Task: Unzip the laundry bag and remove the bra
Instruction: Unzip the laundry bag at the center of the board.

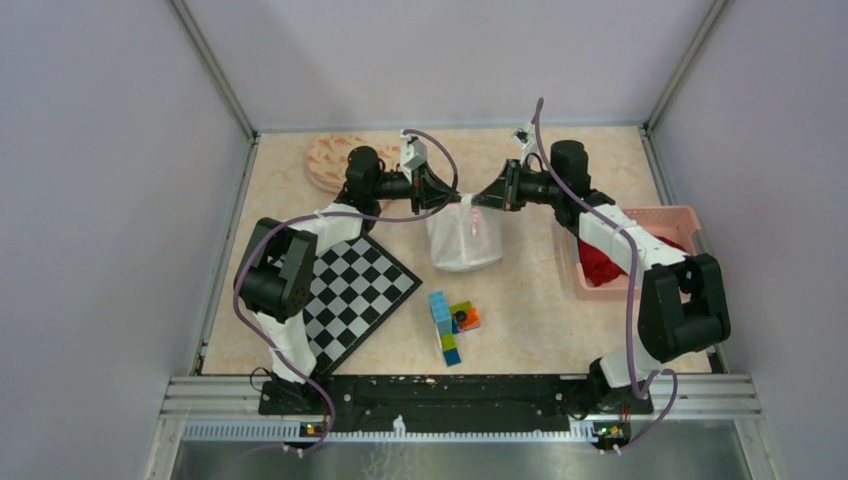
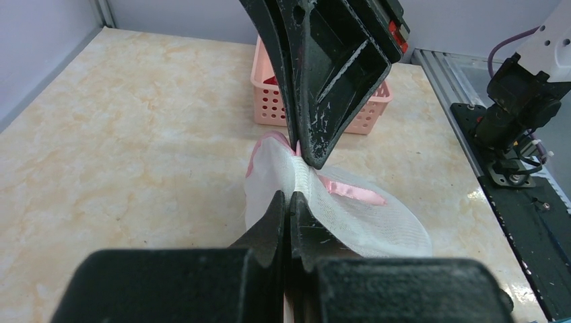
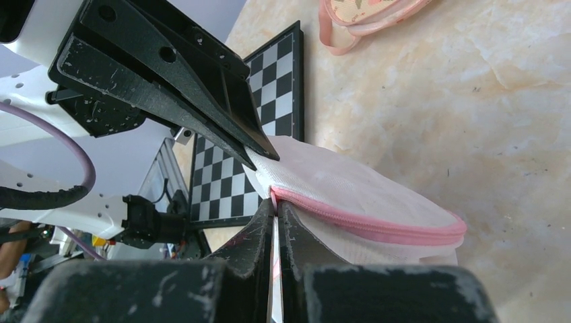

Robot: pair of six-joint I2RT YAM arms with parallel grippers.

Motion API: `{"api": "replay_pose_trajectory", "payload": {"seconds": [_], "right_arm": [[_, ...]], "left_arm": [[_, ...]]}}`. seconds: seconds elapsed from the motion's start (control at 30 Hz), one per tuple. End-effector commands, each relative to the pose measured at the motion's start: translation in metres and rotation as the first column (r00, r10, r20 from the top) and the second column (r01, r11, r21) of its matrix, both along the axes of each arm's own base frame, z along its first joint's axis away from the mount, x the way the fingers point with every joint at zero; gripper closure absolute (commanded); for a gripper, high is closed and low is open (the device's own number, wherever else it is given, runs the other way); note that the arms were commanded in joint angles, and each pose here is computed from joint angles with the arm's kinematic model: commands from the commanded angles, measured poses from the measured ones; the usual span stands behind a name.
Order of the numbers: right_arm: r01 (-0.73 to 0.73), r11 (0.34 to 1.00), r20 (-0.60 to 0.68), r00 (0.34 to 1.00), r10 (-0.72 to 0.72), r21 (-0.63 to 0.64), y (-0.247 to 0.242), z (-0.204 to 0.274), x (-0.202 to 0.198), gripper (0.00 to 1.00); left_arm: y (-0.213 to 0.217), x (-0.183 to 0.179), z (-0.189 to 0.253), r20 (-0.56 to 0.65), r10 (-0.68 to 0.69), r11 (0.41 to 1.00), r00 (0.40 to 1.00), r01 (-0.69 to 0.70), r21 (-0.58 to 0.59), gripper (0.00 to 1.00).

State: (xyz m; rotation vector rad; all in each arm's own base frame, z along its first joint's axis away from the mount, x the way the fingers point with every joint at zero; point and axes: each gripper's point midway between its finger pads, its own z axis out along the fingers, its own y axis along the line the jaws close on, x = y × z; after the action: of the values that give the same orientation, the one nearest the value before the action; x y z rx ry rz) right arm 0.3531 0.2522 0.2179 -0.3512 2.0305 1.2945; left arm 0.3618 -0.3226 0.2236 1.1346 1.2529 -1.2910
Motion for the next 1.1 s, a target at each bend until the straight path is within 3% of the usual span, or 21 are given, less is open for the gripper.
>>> {"api": "replay_pose_trajectory", "payload": {"seconds": [0.0,0.73,0.9,1.07], "right_arm": [[0.081,0.997,0.084,0.993,-0.081,0.000,-0.015,0.020,0.018,1.00],[0.214,0.976,0.061,0.976,-0.211,-0.048,-0.043,0.003,0.028,1.00],[0.232,0.972,0.079,0.970,-0.229,-0.043,-0.046,0.004,0.031,1.00],[0.201,0.980,0.139,0.970,-0.199,0.000,-0.040,0.023,0.038,1.00]], "left_arm": [[0.004,-0.001,0.021,0.083,-0.020,1.000,0.996,0.021,-0.016,1.00],[0.006,0.002,0.014,0.078,-0.014,1.000,0.997,0.014,-0.003,1.00],[0.005,0.006,0.014,0.120,-0.013,1.000,0.993,0.011,0.012,1.00],[-0.002,0.032,0.024,0.245,-0.019,0.999,0.969,0.012,0.031,1.00]]}}
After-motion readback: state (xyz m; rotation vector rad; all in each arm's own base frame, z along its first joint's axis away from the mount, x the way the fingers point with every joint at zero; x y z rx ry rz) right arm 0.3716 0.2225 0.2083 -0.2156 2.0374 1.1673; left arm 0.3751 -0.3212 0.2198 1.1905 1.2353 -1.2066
